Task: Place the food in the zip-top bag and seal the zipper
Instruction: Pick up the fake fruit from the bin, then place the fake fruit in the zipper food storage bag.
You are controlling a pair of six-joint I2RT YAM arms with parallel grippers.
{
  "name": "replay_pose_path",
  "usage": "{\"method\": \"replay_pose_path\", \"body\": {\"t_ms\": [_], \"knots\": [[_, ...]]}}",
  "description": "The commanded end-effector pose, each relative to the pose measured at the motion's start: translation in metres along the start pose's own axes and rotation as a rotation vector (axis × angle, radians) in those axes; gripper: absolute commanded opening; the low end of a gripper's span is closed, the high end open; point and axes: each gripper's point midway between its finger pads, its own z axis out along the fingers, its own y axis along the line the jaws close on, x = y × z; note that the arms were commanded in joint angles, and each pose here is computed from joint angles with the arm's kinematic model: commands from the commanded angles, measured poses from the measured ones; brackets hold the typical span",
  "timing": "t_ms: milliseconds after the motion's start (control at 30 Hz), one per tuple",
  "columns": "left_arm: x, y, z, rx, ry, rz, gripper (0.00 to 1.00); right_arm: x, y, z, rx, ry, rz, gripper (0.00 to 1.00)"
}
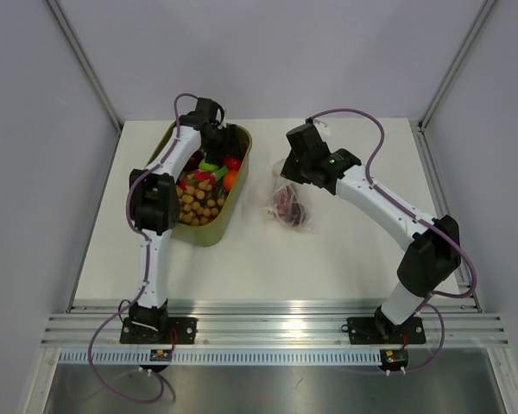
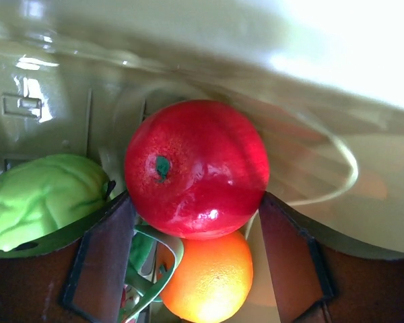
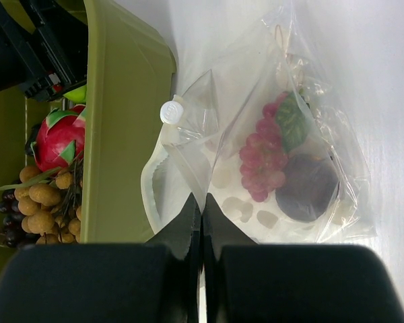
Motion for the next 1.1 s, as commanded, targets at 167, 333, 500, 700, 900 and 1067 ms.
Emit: {"method": "replay_pose_path", "body": {"t_ms": [167,333,500,700,900,1067], "knots": [[-0.049,-0.021,-0.113,-0.036,-0.279,0.048,0.14,-0.021,0.010,-0.010,-0.028,-0.063,0.008,0.00],[-0.046,-0.031,-0.168,-0.025,-0.357,0.065,0.12,-0.023,0.009,-0.013,-0.027,-0.069,0.001,0.00],[-0.016,-0.050,-0.196,0.082,-0.338,0.089,0.12,-0.024,0.008,-0.015,-0.031,-0.077,0.000,0.00],[0.036,-0.092,-0.222,0.295,-0.290,0.137,0.12,-0.023,0.009,-0.017,-0.039,-0.079,0.011,0.00],[0.086,-0.142,-0.222,0.478,-0.187,0.186,0.12,-0.023,0.006,-0.022,-0.045,-0.087,0.022,0.00],[0.113,-0.155,-0.208,0.540,-0.125,0.167,0.13,-0.019,0.008,-0.024,-0.064,-0.075,0.029,0.00]]}}
